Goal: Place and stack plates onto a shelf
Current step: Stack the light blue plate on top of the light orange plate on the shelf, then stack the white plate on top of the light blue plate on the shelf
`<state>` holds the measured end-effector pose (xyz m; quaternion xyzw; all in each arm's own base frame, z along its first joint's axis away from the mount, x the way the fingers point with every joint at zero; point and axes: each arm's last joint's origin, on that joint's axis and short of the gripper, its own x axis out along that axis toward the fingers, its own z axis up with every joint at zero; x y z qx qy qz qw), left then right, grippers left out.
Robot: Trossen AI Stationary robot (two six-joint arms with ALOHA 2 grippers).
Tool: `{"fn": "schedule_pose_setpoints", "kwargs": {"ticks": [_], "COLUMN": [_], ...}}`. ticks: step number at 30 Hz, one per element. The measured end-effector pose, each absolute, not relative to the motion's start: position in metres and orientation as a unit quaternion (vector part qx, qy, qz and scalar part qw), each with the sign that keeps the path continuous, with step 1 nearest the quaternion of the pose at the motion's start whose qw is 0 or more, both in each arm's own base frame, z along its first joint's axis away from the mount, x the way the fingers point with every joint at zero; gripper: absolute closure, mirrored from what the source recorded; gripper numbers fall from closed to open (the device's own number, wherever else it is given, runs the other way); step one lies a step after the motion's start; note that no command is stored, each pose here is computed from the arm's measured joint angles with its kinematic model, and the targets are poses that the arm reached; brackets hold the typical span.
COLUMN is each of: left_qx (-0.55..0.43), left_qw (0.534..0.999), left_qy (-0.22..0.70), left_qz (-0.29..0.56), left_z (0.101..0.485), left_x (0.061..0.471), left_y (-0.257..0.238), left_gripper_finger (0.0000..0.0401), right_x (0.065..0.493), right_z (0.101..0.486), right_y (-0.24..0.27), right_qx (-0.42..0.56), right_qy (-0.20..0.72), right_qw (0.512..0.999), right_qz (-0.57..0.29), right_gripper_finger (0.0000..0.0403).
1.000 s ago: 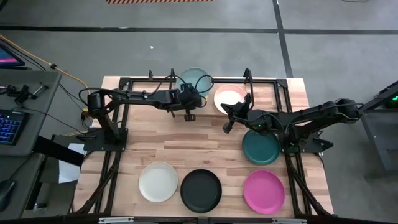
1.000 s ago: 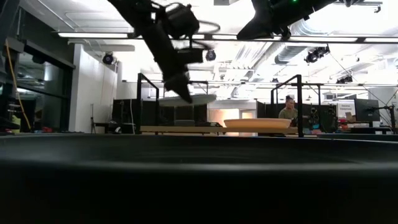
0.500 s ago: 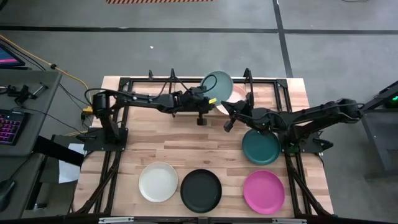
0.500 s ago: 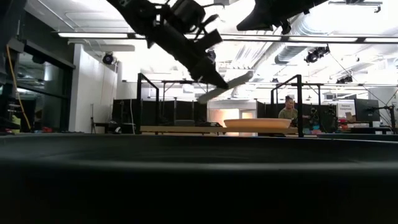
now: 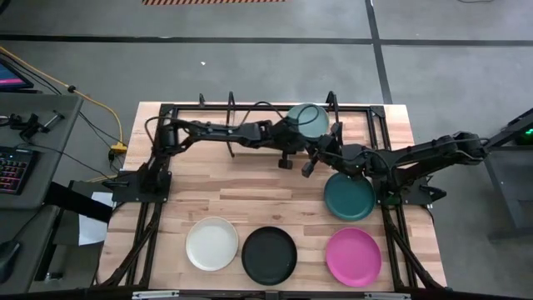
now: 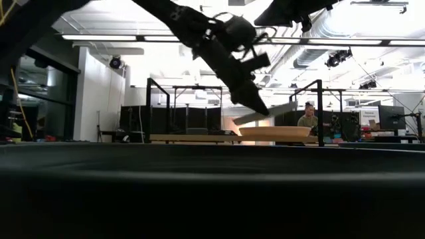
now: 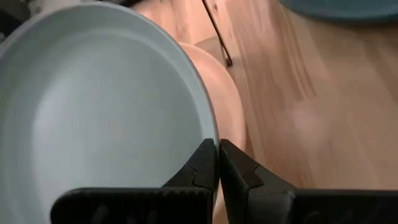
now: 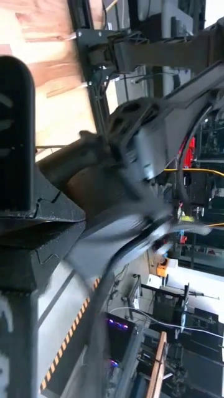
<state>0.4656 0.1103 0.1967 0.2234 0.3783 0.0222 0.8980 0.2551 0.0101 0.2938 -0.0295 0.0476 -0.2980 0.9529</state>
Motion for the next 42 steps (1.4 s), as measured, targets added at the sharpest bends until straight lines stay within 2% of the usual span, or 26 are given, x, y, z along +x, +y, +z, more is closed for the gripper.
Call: {"fn": "schedule_pose_setpoints", "kwargs": {"ticks": [10,19,26,32,42], "left_qx": [0.238,0.267,0.3,0.244,0.114], "left_qw": [0.886,0.877,0.842,0.839,0.881], "left_qy": [0.398,0.4,0.446,0.48,0.459], "left_qz": [0.005,-0.01,0.05,0.076,0.018], "left_z": [0.181,0.185,0.195,0.222,0.258], "left_x": [0.479,0.479,0.471,0.45,0.418], "left_y": [0.11,0.102,0.098,0.098,0.096], "left_gripper_finger": [0.0394,0.0346,0.0311,0.0298,0.0298], "right_x": [0.255,0.255,0.255,0.255,0.255], "right_z": [0.293,0.293,0.294,0.293,0.29], "right_y": [0.011,0.011,0.012,0.012,0.011], "right_qx": [-0.037,-0.037,-0.037,-0.038,-0.041], "right_qy": [0.052,0.052,0.05,0.053,0.066], "right_qw": [0.953,0.953,0.955,0.954,0.952], "right_qz": [-0.296,-0.296,-0.292,-0.292,-0.296], "right_gripper_finger": [0.0402,0.0402,0.0402,0.0402,0.0402]}}
